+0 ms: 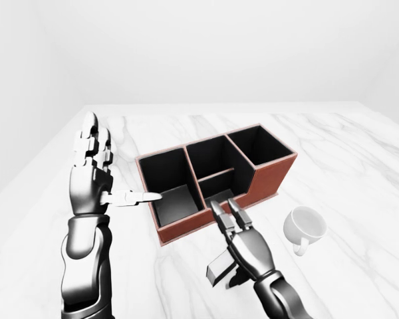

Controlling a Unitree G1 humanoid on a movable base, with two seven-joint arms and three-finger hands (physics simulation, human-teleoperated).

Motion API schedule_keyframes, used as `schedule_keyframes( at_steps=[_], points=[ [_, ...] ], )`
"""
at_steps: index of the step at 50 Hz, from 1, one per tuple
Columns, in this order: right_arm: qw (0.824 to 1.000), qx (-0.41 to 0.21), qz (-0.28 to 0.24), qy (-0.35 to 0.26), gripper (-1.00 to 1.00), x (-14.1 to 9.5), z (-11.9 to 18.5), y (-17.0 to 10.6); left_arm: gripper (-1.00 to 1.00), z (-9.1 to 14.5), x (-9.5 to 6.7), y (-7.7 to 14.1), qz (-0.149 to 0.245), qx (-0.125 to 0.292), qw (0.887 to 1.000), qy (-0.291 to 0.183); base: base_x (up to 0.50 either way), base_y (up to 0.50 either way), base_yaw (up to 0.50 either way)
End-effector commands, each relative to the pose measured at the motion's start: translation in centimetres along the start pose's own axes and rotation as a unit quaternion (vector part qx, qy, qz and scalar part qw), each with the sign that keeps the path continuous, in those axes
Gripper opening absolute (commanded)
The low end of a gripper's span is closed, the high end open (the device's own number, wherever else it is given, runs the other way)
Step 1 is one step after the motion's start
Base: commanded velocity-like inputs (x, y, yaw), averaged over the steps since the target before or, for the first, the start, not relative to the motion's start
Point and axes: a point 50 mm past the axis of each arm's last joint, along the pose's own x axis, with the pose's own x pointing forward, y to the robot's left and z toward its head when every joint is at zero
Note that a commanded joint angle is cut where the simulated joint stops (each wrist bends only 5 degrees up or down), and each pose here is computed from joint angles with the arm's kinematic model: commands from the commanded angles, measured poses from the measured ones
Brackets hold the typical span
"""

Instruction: Pick up the book and place it in the front compartment of the caddy.

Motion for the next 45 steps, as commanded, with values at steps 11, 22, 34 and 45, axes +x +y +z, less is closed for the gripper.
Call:
schedule_keyframes(
  at_steps=[11,22,34,45],
  points=[
    [1.000,-0.009,0.004,0.002,1.00,0.0,-0.1,0.5,1.00,0.0,0.0,0.0,0.000,0.000,1.000,0.000,0.00,0.00,0.00],
    [1.000,-0.010,0.006,0.000,1.00,-0.1,-0.1,0.6,1.00,-0.1,0.0,0.0,-0.001,0.000,1.000,0.003,0.00,0.00,0.00],
    [1.000,-0.013,0.011,0.002,1.00,-0.1,-0.2,1.1,1.00,0.1,0.0,0.0,-0.001,0.000,1.000,-0.001,0.00,0.00,0.00],
    [1.000,-0.023,0.012,0.015,1.00,0.5,-1.2,2.3,1.00,0.1,0.0,-0.1,-0.001,0.000,1.000,-0.002,0.00,0.00,0.00]
  ],
)
